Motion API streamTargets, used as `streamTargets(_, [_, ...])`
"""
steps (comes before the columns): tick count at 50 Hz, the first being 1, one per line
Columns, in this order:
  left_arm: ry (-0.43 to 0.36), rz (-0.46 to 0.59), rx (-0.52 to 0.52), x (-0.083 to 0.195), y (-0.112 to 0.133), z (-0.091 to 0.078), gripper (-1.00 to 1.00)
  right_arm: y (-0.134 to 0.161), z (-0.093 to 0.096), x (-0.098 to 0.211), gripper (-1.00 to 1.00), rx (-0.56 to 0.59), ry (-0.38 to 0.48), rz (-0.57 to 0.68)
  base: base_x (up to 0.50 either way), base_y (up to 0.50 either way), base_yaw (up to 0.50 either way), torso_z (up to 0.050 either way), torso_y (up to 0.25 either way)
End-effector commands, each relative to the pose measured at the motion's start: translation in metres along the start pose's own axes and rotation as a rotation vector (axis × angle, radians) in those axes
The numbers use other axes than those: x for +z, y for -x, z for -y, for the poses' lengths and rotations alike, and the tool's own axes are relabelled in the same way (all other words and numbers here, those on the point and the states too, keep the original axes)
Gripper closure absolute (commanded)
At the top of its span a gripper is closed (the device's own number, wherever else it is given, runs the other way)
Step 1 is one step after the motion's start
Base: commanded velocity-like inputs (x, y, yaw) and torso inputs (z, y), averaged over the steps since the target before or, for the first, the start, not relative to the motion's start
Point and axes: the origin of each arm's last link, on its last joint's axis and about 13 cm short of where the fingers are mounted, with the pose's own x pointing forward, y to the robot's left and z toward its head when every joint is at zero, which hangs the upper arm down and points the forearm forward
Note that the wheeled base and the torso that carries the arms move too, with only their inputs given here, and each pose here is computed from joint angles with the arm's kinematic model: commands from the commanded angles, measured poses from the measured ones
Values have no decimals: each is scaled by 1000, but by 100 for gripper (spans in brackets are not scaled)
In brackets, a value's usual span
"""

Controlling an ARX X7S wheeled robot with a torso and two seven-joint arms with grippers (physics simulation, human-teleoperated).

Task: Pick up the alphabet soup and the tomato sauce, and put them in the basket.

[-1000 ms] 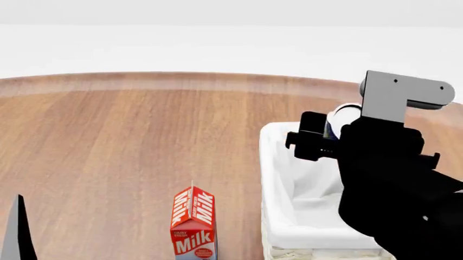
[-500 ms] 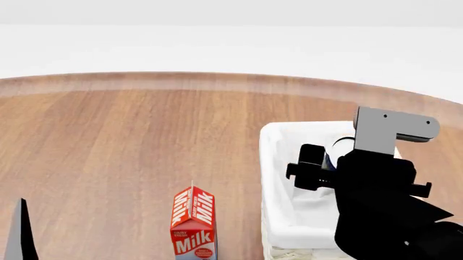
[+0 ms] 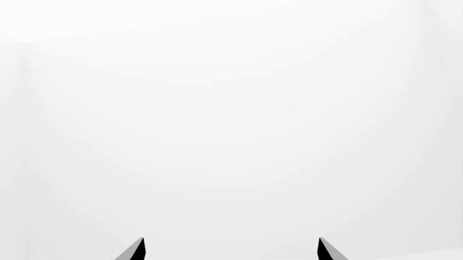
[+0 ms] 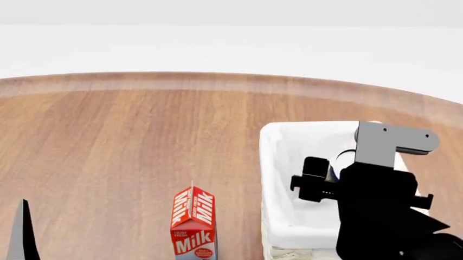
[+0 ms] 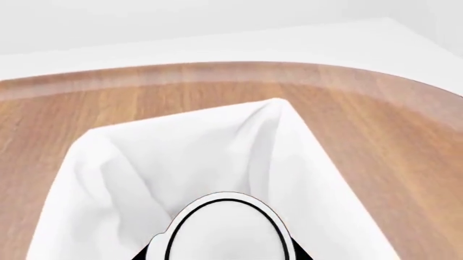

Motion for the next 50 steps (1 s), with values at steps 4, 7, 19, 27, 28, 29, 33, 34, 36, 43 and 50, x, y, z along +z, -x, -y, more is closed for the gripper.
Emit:
streamTargets(4, [2, -2, -2, -2, 1, 1, -100, -2, 2, 1, 100, -2, 37, 36, 0, 0, 0, 0, 0])
streamTargets(7, [3, -3, -1, -2, 1, 1, -100, -3, 2, 0, 100, -4, 35, 37, 0, 0, 0, 0, 3])
streamTargets(19, [1, -4, -4, -2, 0, 1, -100, -3, 2, -1, 100, -4, 34, 31, 0, 0, 0, 1, 0])
streamTargets(27, [0, -4, -4, -2, 0, 0, -100, -5, 2, -2, -100, -13, 27, 16, 0, 0, 0, 0, 1])
streamTargets(28, [1, -4, -4, -2, 0, 0, -100, -5, 2, -2, -100, -11, 27, 13, 0, 0, 0, 0, 0])
streamTargets(29, [1, -3, -4, -2, 0, 0, -100, -5, 2, -2, -100, -13, 27, 12, 0, 0, 0, 0, 0])
streamTargets(33, [1, -3, -4, -1, 0, 0, -100, -6, 2, -2, -100, -12, 26, 10, 0, 0, 0, 0, 0])
streamTargets(34, [1, -3, -4, -1, 0, 0, -100, -6, 2, -3, -100, -14, 25, 10, 0, 0, 0, 0, 0])
streamTargets(36, [1, -3, -5, -1, 1, 0, -100, -5, 2, -3, -100, -10, 23, 10, 0, 0, 0, 0, 0])
streamTargets(43, [2, -2, -6, -1, 1, 1, -100, -3, 3, -2, -100, -8, 15, 16, 0, 0, 0, 0, 0])
streamTargets(50, [1, -4, -8, -3, 1, 1, -100, -6, 3, -4, -100, -4, 15, 18, 0, 0, 0, 0, 0])
